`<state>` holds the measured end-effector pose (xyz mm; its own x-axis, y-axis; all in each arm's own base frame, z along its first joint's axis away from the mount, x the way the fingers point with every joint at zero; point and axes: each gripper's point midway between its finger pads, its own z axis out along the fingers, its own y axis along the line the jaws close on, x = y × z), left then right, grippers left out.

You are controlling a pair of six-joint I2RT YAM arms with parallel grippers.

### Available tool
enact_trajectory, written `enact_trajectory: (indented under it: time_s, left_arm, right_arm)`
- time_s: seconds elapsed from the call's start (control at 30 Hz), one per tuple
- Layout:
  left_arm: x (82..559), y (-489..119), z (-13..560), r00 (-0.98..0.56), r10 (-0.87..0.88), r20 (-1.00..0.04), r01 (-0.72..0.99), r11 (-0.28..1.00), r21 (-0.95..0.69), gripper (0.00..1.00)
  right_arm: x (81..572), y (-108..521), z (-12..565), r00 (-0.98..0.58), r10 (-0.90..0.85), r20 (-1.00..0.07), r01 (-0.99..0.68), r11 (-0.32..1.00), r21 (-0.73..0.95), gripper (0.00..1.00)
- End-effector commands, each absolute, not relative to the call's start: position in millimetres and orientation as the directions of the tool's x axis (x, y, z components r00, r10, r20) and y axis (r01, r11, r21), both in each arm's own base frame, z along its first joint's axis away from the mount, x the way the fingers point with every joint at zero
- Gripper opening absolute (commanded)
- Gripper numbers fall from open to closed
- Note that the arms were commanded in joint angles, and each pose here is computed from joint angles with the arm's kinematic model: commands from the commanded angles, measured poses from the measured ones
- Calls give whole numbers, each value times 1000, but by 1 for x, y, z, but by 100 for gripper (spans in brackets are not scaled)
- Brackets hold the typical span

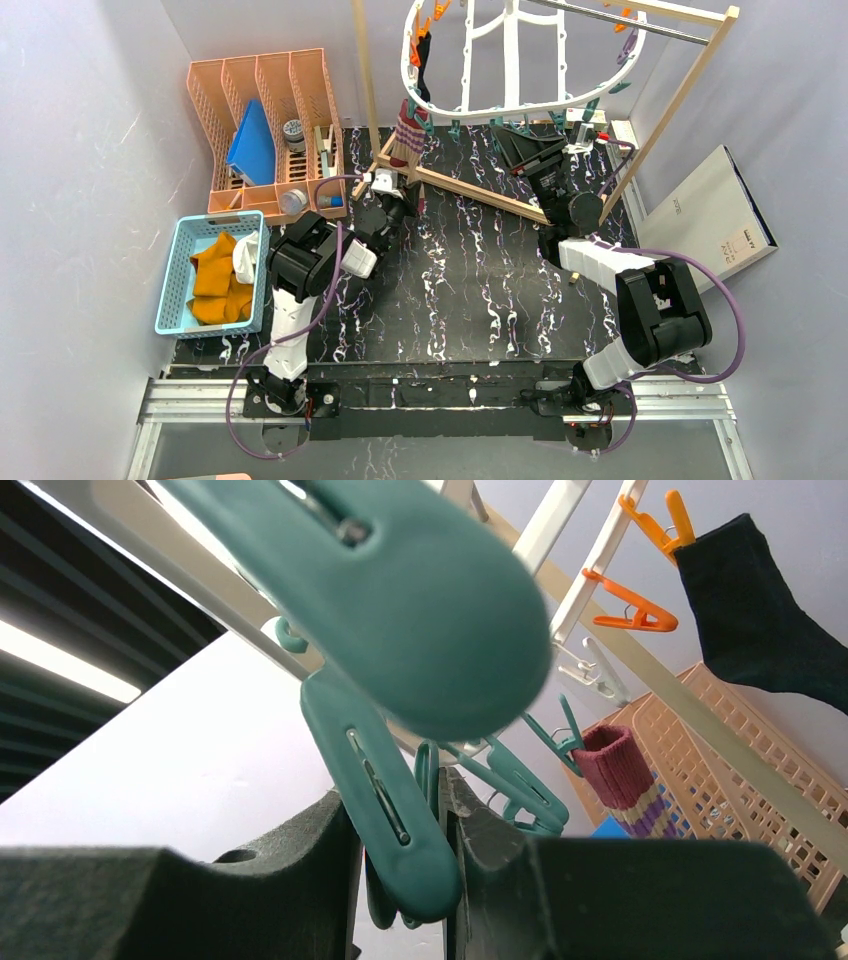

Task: Remove the socks clipped to the hanger

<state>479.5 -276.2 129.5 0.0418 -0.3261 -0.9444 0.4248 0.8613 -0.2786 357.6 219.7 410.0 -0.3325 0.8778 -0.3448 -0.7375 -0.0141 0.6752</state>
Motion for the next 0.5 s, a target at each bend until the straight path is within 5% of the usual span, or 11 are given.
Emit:
enact_trajectory:
  time_s: [0.0, 0.07, 0.27, 0.47]
  left_arm:
    - [476, -282, 164, 104, -383, -918, 499, 819, -285, 0]
    - [472, -283, 167, 103, -382, -918, 516, 810, -279, 0]
    - [451, -293, 180, 81, -367, -927, 603, 759, -248, 0]
    - [416, -293, 187, 34, -365, -930, 670, 699, -249, 0]
  right_arm:
    - [312, 205, 447, -258, 899, -354, -884, -72, 461, 23]
    - [312, 206, 448, -262, 898, -354, -884, -75, 462, 34]
    - [315, 207, 450, -269, 896, -354, -874, -73, 480, 96]
    - [317, 207, 438, -276, 892, -359, -854, -56, 518, 99]
